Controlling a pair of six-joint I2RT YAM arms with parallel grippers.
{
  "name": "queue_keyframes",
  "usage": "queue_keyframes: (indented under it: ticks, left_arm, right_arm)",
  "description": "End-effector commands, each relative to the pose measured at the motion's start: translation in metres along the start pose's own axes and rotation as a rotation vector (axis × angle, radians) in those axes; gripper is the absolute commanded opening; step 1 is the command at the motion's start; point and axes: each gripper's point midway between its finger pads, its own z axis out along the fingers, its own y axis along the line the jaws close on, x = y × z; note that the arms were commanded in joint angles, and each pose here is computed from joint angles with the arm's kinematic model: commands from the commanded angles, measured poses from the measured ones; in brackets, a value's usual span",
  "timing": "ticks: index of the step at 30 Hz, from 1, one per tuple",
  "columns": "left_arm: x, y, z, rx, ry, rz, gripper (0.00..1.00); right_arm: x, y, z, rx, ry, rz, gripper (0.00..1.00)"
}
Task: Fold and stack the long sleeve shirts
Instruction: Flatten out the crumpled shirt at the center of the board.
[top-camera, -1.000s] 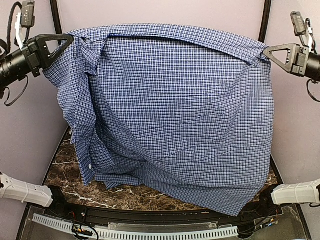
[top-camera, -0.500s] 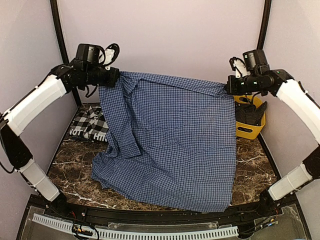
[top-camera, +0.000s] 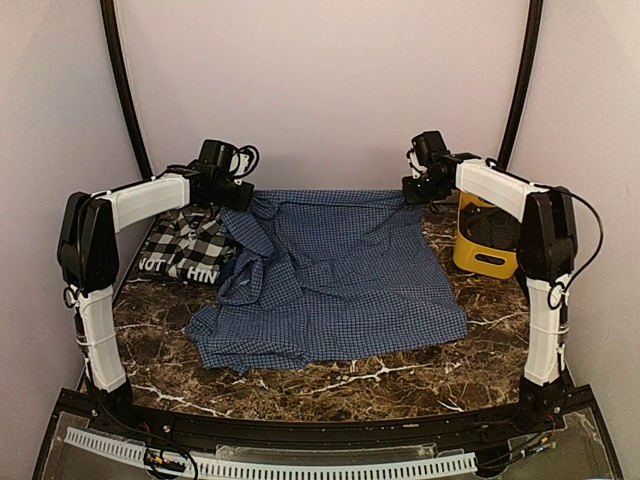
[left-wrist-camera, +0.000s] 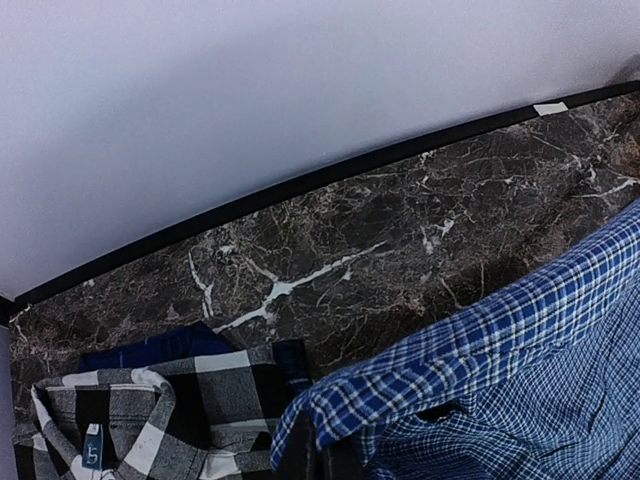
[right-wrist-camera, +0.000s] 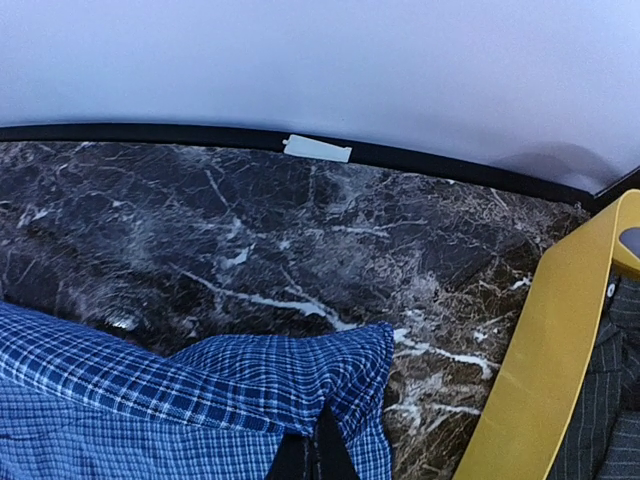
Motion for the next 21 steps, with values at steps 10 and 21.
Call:
queue_keyframes:
  ticks: [10,21]
  left_arm:
    - [-0.088,0.051,0.025,-0.256,-0.255,0.002,0.23]
    - [-0.103,0.075,-0.012,-0.341,-0.235,-0.154,0.91]
  right_arm:
    - [-0.063,-0.037,0.021,0.218,-0.155,0.002,0.22]
    - [-0.033,-0.001,-0.022,0.03,-0.164,0.011,0.72]
